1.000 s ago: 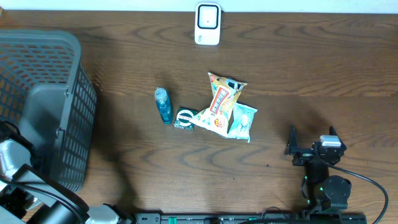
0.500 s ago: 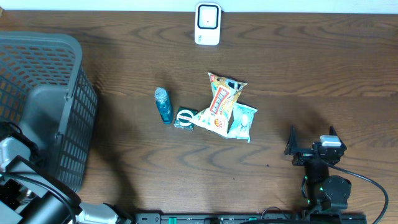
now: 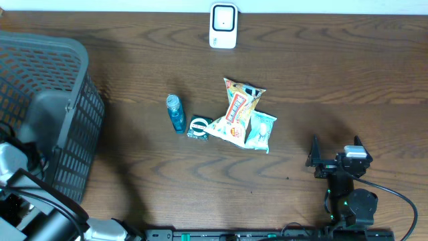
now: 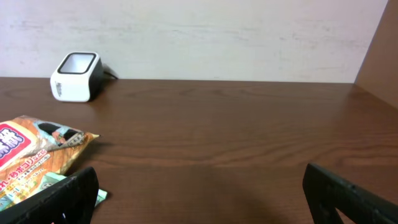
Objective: Scan the item barcode
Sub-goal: 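Reach the left gripper into the basket and grasp the orange box, then lift the orange box out of the basket toward the scanner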
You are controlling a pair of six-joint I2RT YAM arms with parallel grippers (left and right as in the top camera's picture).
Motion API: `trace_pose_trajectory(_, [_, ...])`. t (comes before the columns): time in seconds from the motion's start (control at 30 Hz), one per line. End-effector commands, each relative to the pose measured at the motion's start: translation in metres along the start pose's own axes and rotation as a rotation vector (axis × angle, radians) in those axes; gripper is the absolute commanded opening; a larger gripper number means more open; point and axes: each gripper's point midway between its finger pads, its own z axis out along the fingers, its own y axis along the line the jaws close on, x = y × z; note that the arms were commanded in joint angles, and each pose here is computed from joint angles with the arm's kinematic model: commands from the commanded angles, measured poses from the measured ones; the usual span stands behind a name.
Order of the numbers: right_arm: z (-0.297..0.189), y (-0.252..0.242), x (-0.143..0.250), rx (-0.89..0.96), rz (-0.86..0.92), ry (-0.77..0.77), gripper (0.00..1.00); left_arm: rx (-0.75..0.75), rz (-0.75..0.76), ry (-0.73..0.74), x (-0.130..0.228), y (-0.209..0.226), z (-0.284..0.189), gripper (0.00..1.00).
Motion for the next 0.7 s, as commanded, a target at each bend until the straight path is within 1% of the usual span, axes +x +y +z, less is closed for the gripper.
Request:
trace_pose_trajectory(0.0, [0.0, 0.005, 0.0, -0.02, -0.016, -0.002, 0.99, 0.15, 0.119, 0.08, 0.023, -0.031, -0.026, 0.07])
trace_pose_trajectory(0.2, [0.0, 0.005, 0.0, -0.02, -0.016, -0.002, 0.99, 0.325, 0.159, -0.007, 0.022, -0.06, -0.084, 0.07])
trace_pose_trajectory(0.33, [0.0, 0.005, 0.0, -0.02, -0.016, -0.002, 0.99, 0.482, 0.169, -0.096, 0.016, -0.073, -0.141, 0.07])
trace_pose_trajectory(0.43, [0.0, 0.005, 0.0, -0.02, -0.016, -0.002, 0.99, 0.582, 0.176, -0.136, 0.016, -0.078, -0.176, 0.07])
trace_pose_trajectory(0.57, [0.0, 0.005, 0.0, -0.02, -0.016, -0.002, 0.99, 0.822, 0.228, -0.118, 0.034, -0.091, -0.239, 0.07])
trace_pose_trajectory(0.67, [0.0, 0.005, 0.0, -0.02, -0.016, -0.002, 0.99, 1.021, 0.313, -0.069, 0.06, -0.1, -0.288, 0.07])
